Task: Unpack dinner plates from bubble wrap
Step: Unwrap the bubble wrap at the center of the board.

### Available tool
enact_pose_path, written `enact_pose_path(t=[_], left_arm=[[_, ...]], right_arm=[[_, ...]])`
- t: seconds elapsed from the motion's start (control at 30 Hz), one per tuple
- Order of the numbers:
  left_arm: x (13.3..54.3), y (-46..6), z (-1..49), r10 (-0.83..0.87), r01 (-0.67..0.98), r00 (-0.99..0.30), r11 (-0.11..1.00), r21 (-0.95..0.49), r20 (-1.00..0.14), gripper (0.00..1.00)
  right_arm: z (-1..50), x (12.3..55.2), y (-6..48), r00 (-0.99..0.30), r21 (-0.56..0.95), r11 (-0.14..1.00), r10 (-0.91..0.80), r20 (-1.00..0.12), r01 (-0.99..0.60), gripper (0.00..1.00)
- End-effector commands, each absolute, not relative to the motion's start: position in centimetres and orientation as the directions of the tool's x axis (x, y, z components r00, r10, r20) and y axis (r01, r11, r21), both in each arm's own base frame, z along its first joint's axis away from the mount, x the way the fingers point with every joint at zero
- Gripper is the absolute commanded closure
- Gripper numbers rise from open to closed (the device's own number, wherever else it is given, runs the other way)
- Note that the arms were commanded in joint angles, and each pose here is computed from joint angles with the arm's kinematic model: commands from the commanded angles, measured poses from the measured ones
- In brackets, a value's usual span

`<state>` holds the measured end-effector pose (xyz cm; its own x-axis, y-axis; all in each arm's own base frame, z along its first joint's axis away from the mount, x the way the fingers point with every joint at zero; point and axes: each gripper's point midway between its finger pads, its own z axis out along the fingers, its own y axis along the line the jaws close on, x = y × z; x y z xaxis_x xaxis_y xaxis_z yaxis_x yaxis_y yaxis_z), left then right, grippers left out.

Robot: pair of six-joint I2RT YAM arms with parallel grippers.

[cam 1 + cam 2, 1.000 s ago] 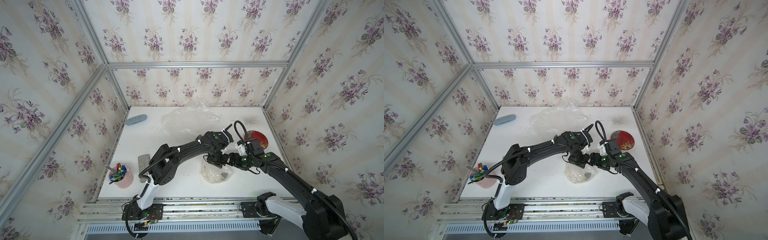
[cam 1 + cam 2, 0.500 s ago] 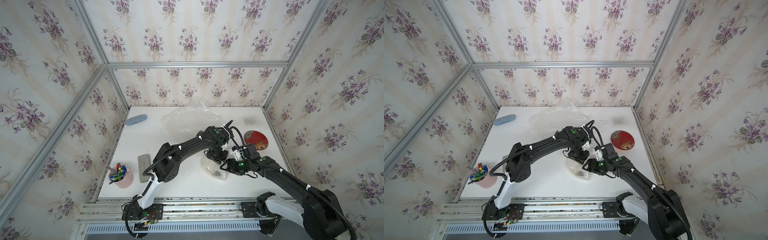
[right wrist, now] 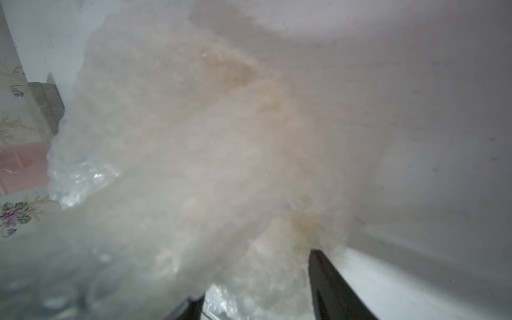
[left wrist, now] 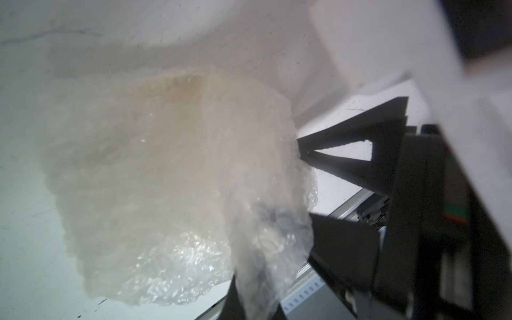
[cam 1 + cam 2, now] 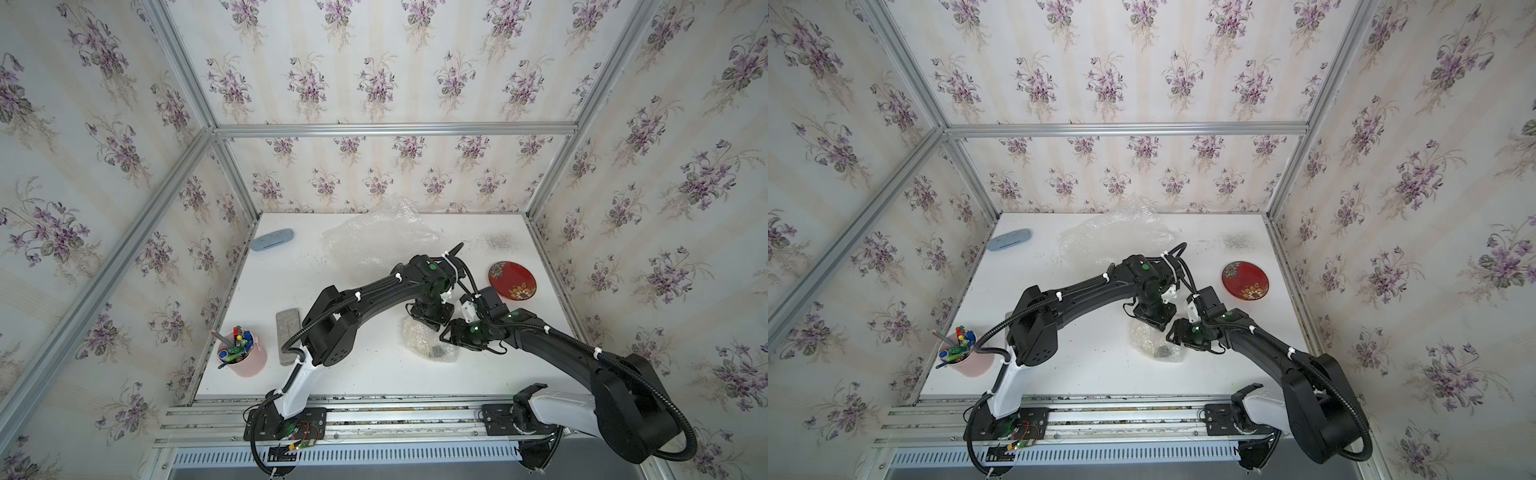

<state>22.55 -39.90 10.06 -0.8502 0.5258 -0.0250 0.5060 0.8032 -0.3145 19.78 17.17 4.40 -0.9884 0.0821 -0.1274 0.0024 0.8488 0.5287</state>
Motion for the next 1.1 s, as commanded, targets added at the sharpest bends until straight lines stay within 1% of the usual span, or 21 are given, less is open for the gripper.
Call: enact_pose_path(t=[0.0, 0.03, 0.07, 0.13, 0.23, 0.33, 0.57, 0.7, 0.8, 0.83, 0.87, 0.93, 0.97, 1.03, 1.07], left_arm=[[22.7, -39.5, 10.2, 0.511, 0.493, -0.859, 0.81, -0.319, -0.031, 1.0], [22.7, -39.2, 10.1, 0.507, 0.488, -0.862, 0.814, -0.315, -0.028, 1.0], [22.8, -38.9, 10.0, 0.501, 0.484, -0.865, 0.818, -0.311, -0.026, 1.0], [23.0, -38.1, 10.0, 0.489, 0.473, -0.872, 0.83, -0.296, -0.024, 1.0], [23.6, -36.3, 10.2, 0.449, 0.439, -0.893, 0.858, -0.265, -0.027, 1.0], [24.0, -34.3, 10.2, 0.412, 0.408, -0.911, 0.884, -0.229, -0.031, 1.0], [23.9, -31.2, 9.9, 0.354, 0.351, -0.935, 0.911, -0.215, -0.022, 1.0], [24.1, -30.6, 9.9, 0.337, 0.335, -0.941, 0.917, -0.216, -0.025, 1.0], [24.2, -30.6, 10.0, 0.336, 0.333, -0.942, 0.916, -0.224, -0.024, 1.0], [24.2, -30.7, 10.1, 0.337, 0.333, -0.941, 0.914, -0.232, -0.023, 1.0], [24.1, -30.9, 10.2, 0.337, 0.332, -0.941, 0.911, -0.245, -0.022, 1.0], [23.8, -31.6, 10.4, 0.342, 0.336, -0.939, 0.9, -0.276, -0.029, 1.0], [23.6, -32.2, 10.6, 0.348, 0.342, -0.937, 0.89, -0.301, -0.035, 0.95], [23.3, -33.1, 10.8, 0.363, 0.356, -0.931, 0.877, -0.323, -0.042, 0.65], [23.2, -33.5, 11.0, 0.37, 0.363, -0.928, 0.87, -0.334, -0.045, 0.56]], right_arm=[[4.7, 21.2, 16.9, -0.977, 0.511, 0.859, 0.135, -0.167, 0.032, 0.67], [5.0, 21.4, 16.9, -0.974, 0.511, 0.859, 0.142, -0.177, 0.033, 0.77], [5.4, 21.6, 16.8, -0.971, 0.508, 0.86, 0.148, -0.186, 0.034, 0.84], [6.0, 21.7, 16.5, -0.967, 0.498, 0.866, 0.156, -0.202, 0.036, 0.91], [6.7, 21.8, 15.7, -0.958, 0.481, 0.875, 0.18, -0.224, 0.052, 0.95], [6.8, 21.7, 14.8, -0.95, 0.483, 0.871, 0.22, -0.221, 0.089, 0.97], [6.7, 22.2, 13.9, -0.933, 0.576, 0.799, 0.321, -0.165, 0.173, 0.99], [7.1, 22.5, 13.2, -0.921, 0.597, 0.78, 0.352, -0.168, 0.188, 0.99], [7.1, 22.4, 12.5, -0.914, 0.591, 0.778, 0.373, -0.161, 0.214, 0.96], [7.2, 22.3, 12.3, -0.911, 0.588, 0.779, 0.379, -0.163, 0.219, 0.92], [7.4, 22.2, 12.2, -0.91, 0.588, 0.78, 0.379, -0.167, 0.217, 0.85], [8.5, 22.1, 12.3, -0.908, 0.597, 0.777, 0.375, -0.187, 0.198, 0.74], [9.3, 22.2, 12.4, -0.905, 0.604, 0.776, 0.372, -0.205, 0.182, 0.68], [10.8, 22.1, 12.4, -0.9, 0.612, 0.777, 0.36, -0.244, 0.145, 0.6], [11.5, 22.0, 12.5, -0.9, 0.613, 0.78, 0.35, -0.259, 0.127, 0.57]])
